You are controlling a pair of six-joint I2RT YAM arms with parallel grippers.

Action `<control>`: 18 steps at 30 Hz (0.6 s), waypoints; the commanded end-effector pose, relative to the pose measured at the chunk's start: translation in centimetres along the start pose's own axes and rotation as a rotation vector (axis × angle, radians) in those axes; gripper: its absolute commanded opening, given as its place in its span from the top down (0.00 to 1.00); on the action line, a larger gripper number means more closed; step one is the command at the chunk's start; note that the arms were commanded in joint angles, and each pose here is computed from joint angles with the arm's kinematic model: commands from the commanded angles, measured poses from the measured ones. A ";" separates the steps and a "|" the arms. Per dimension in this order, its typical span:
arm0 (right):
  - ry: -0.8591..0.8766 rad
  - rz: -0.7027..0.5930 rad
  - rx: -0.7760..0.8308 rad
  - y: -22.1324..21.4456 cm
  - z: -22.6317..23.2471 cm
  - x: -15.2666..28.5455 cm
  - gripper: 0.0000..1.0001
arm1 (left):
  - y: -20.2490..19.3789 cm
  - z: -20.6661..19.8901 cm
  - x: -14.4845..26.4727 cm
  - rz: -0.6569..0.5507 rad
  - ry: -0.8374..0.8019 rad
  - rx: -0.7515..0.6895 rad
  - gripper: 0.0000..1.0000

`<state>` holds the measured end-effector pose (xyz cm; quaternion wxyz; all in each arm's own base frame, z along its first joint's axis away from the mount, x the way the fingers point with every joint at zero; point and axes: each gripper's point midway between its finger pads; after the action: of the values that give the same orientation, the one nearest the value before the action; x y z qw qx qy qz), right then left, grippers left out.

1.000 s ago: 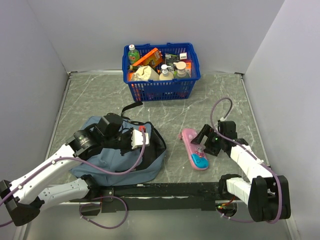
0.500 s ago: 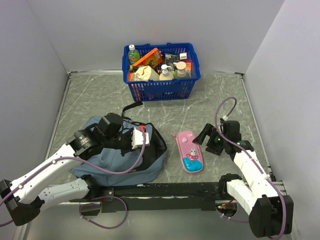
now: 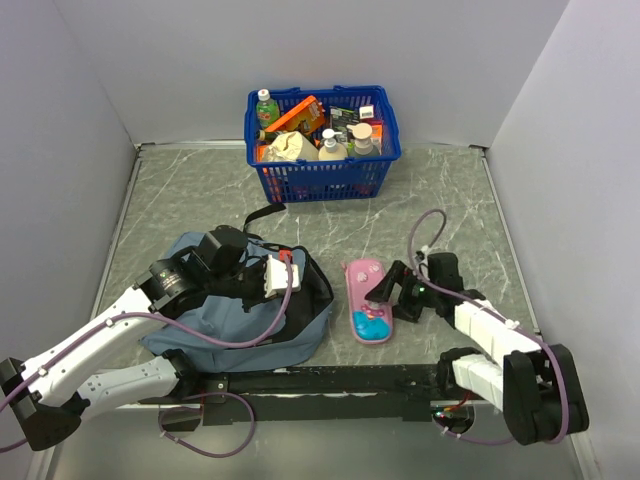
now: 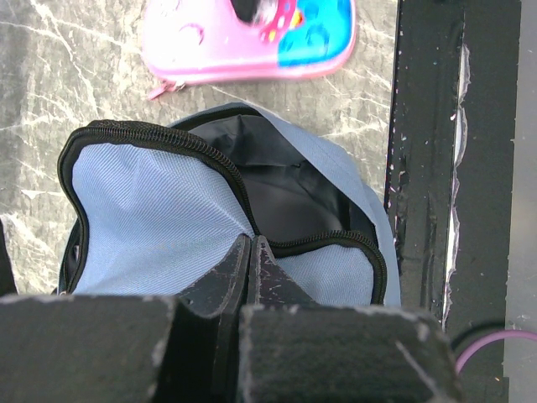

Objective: Pack the student bag
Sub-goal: Pick up the stationery from the center of the board.

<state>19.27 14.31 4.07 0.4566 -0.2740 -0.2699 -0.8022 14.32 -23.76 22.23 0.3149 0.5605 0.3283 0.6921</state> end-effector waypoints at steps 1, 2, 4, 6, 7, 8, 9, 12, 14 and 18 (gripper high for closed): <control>0.186 0.033 -0.002 -0.9 3.8 -1.4 0.00 | 4.9 0.3 0.9 -0.171 -0.003 -0.073 0.99; 0.204 0.063 0.005 -1.7 4.4 -1.7 0.00 | 5.0 0.3 0.9 -0.171 -0.001 -0.074 0.99; 0.262 0.061 -0.014 -1.9 5.5 -2.1 0.00 | 4.9 0.3 1.0 -0.170 0.002 -0.075 0.99; 0.319 0.067 -0.036 -2.2 6.5 -2.3 0.00 | 4.8 0.4 1.1 -0.170 0.007 -0.079 0.99; 0.329 0.071 -0.036 -2.4 6.8 -2.4 0.00 | 4.8 0.4 1.1 -0.171 0.008 -0.081 0.99; 0.339 0.067 -0.039 -2.2 7.3 -2.5 0.00 | 4.7 0.4 1.1 -0.171 0.011 -0.083 0.99; 0.348 0.066 -0.034 -2.2 7.8 -2.6 0.00 | 4.7 0.3 1.1 -0.171 0.010 -0.084 0.99; 0.386 0.047 -0.007 -1.6 9.9 -2.9 0.03 | 4.6 0.2 1.2 -0.172 0.009 -0.087 0.99; 0.394 0.037 0.016 -1.2 10.9 -3.3 0.07 | 4.5 0.3 1.3 -0.170 0.014 -0.085 0.99; 0.296 0.023 0.033 -1.6 11.0 -5.3 0.21 | 4.7 0.3 1.5 -0.175 0.017 -0.088 0.99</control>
<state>19.81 23.19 5.56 0.5202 -0.1856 -0.1894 -0.8118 14.26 -23.59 22.61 0.3189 0.5540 0.3304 0.6944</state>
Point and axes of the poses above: each gripper's point midway between its finger pads, its own x axis back along the fingers, its own z axis along the line the jaws close on, y = z × x
